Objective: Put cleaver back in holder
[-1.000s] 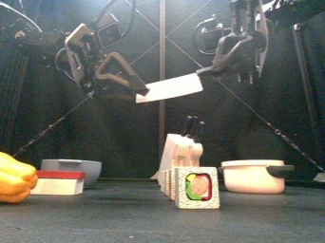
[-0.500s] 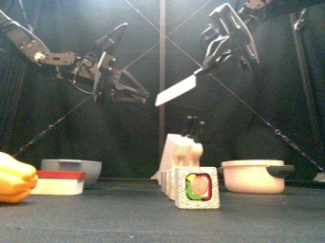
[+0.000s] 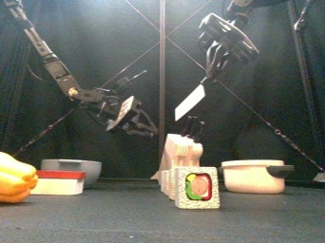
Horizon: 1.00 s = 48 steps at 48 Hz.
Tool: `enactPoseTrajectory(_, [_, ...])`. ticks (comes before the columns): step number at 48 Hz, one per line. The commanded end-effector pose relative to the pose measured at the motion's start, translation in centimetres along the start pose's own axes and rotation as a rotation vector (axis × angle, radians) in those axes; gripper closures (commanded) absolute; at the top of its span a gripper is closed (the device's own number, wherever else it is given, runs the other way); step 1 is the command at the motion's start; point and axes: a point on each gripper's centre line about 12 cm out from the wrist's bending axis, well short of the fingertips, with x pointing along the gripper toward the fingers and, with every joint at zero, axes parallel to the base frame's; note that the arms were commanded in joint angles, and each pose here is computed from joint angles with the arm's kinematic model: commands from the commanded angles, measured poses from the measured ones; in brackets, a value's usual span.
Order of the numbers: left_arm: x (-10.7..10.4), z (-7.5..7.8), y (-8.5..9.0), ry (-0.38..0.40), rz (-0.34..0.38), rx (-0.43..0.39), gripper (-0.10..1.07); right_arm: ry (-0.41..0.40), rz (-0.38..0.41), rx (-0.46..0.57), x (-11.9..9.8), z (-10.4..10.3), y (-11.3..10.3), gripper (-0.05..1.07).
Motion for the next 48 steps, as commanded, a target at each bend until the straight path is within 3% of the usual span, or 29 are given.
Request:
enactPoseTrajectory(1, [0.5, 1.2, -0.1, -0.038, -0.001, -0.008, 0.45, -0.017, 0.031, 0.003, -1.0, 0.4, 0.7, 0.62])
enactPoseTrajectory(12, [0.9, 0.6, 0.1, -0.020, 0.017, -0.027, 0.62, 0.017, -0.015, -0.012, 0.1, -0.3, 0.7, 0.62])
enactPoseTrajectory(34, [2.3, -1.1, 0.0, 0.037, 0.017, -0.018, 0.63, 0.043, -0.049, -0.016, 1.7, -0.3, 0.8, 0.62])
enactPoseTrajectory(48, [2.7, -1.3, -0.6, 0.086, 0.000, -0.010, 0.63, 0.048, -0.059, -0.012, 2.2, -0.1, 0.7, 0.62])
